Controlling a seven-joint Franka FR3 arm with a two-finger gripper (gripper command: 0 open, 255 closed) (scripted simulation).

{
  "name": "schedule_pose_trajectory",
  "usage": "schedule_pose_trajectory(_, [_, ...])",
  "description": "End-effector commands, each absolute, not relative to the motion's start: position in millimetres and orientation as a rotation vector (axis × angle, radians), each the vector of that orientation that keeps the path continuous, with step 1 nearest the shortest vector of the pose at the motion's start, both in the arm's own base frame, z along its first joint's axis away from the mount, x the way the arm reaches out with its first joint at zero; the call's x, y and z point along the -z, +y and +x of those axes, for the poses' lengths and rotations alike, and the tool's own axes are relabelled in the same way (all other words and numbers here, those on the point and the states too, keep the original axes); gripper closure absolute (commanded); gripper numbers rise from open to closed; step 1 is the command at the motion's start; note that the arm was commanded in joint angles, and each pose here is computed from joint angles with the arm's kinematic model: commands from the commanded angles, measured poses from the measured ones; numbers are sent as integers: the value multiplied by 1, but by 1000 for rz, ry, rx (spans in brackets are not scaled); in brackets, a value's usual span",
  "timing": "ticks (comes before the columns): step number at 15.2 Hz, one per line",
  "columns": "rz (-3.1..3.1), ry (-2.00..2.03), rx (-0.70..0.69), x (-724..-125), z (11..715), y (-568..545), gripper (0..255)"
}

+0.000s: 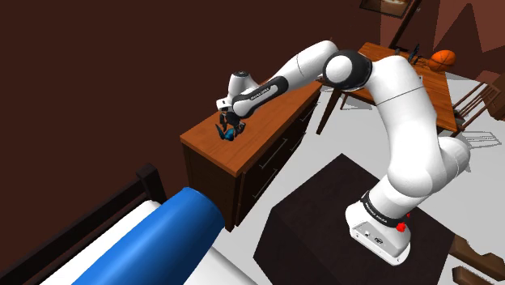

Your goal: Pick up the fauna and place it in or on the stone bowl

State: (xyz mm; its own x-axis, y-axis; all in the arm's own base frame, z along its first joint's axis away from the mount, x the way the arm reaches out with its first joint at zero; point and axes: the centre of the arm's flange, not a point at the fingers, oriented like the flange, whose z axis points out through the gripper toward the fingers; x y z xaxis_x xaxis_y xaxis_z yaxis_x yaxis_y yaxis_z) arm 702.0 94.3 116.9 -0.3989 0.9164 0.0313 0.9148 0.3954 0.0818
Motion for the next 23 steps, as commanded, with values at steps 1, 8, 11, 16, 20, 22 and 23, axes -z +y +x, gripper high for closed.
schedule_pose_trajectory(1, [1712,2609,-133,-124,702,94,255])
schedule_pose_trajectory(8, [1712,2609,-133,-161,702,94,255])
schedule_pose_trajectory(11, [1712,2609,-133,-177,702,94,255])
schedule_pose_trajectory(16, [1712,2609,-133,-204,702,94,255])
schedule_pose_trajectory(20, [1712,2609,-133,-225,702,94,255])
schedule_pose_trajectory(22, [1712,2609,-133,-235,702,94,255])
schedule_pose_trajectory(23, [1712,2609,-133,-241,702,94,255])
